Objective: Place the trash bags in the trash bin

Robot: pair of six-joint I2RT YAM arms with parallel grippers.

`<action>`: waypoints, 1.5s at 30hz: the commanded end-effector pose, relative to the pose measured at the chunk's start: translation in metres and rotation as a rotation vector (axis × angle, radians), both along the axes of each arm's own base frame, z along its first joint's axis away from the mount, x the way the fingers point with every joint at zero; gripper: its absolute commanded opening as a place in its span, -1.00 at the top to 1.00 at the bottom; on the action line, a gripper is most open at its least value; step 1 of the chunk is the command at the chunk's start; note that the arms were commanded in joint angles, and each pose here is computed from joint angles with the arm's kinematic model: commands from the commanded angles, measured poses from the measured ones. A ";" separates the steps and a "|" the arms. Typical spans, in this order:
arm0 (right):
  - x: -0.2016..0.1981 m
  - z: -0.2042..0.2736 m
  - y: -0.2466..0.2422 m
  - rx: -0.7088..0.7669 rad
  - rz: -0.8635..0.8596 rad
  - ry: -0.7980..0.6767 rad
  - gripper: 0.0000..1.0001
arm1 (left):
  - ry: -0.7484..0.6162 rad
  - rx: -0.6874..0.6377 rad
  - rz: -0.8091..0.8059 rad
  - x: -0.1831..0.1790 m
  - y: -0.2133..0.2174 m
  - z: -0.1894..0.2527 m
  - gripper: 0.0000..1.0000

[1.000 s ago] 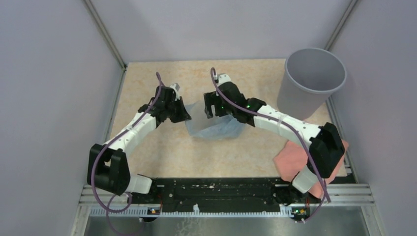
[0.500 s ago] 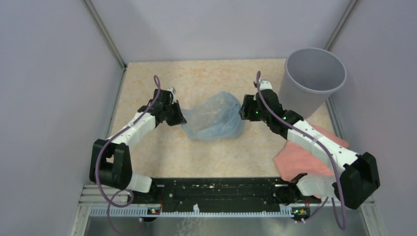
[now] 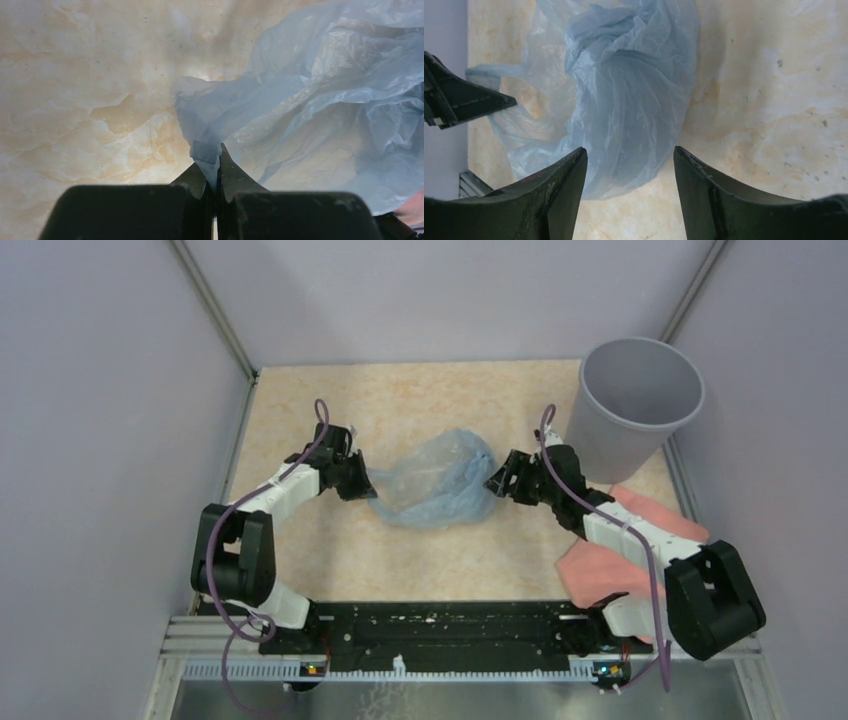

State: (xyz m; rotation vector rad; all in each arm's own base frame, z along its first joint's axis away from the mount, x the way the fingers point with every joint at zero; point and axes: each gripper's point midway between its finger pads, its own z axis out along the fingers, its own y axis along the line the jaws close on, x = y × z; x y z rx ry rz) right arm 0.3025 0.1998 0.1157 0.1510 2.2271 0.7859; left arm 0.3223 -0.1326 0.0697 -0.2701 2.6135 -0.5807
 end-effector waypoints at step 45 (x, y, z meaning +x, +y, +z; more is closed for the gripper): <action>-0.003 0.080 0.079 -0.333 0.161 -0.293 0.19 | -0.352 -0.076 -0.178 0.013 -0.068 0.093 1.00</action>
